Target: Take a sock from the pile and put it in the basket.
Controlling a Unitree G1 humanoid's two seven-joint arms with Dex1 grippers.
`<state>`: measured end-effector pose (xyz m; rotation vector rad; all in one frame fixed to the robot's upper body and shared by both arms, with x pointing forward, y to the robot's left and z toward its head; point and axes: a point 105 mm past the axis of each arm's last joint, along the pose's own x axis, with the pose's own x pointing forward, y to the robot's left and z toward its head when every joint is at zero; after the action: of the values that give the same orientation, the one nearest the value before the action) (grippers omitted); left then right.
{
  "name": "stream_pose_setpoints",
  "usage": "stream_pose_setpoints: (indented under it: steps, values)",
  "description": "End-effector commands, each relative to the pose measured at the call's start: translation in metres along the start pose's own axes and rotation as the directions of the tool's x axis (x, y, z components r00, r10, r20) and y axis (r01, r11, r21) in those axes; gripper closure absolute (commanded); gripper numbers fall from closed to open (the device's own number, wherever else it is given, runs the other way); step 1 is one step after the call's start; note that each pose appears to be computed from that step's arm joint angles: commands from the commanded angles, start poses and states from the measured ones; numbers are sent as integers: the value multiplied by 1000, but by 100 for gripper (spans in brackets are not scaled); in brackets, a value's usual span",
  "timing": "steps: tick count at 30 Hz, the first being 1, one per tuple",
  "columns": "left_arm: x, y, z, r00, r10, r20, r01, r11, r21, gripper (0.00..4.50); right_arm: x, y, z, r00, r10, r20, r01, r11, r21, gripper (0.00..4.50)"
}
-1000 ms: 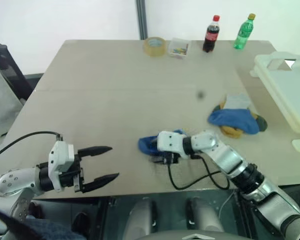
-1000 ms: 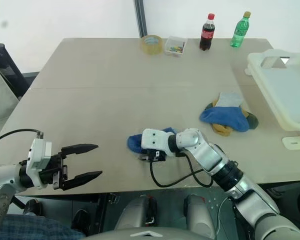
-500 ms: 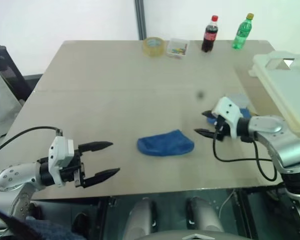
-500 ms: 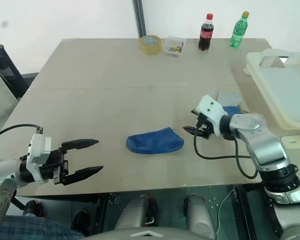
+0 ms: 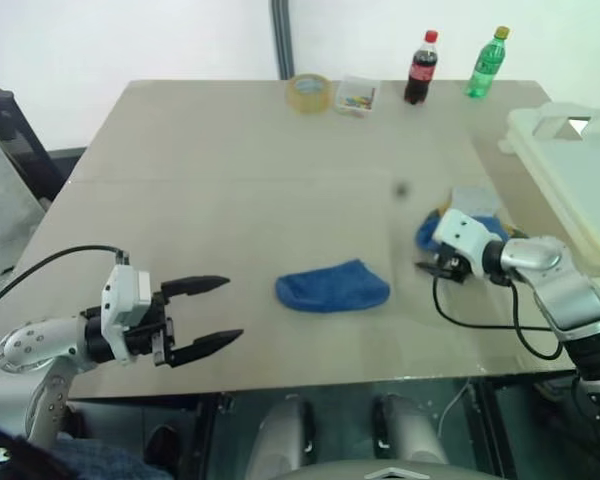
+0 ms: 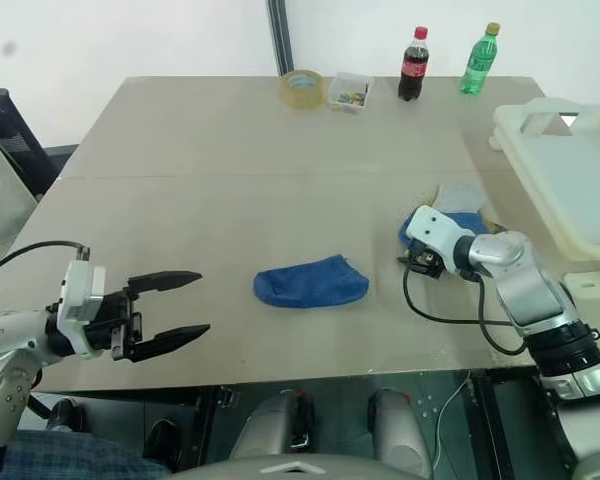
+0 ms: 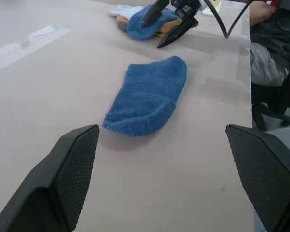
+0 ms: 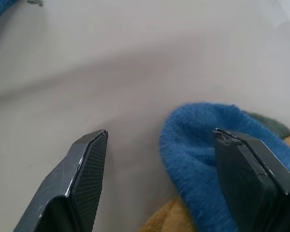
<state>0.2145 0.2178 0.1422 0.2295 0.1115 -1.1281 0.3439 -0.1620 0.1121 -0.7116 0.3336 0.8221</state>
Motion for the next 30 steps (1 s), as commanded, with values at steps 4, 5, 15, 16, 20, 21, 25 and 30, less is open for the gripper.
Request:
stream_pose_setpoints:
  steps: [4, 5, 15, 16, 20, 21, 25, 30]
  values:
    - [1, -3, 0, 1000, 1, 11, -1, 1000, 6, 0, -4, -9, 9, 999, -33, 23, 35, 998, -55, 314]
    - [1, -4, -1, 1000, -2, 9, 2, 1000, 6, 0, -4, -9, 9, 999, -32, 20, 33, 998, -61, 328]
    - [4, -5, -3, 1000, -11, 5, 11, 1000, 5, 0, -2, -10, 8, 999, -37, 2, 37, 994, -106, 443]
    - [4, -5, -3, 1000, -11, 4, 11, 1000, 6, 0, -1, -10, 9, 999, -38, 3, 39, 993, -111, 443]
    - [5, -5, -2, 1000, -12, 5, 12, 1000, 7, 0, 3, -9, 13, 999, -38, 9, 39, 992, -122, 443]
    - [5, -5, -2, 1000, -12, 5, 12, 1000, 7, 0, 4, -8, 14, 999, -36, 12, 37, 992, -122, 443]
    - [5, -5, -2, 1000, -11, 5, 11, 1000, 7, 0, 8, -7, 17, 999, -23, 24, 25, 993, -113, 443]
    - [6, -6, -2, 1000, -8, 7, 8, 1000, 5, 0, 8, -7, 18, 1000, -12, 23, 15, 987, -161, 443]
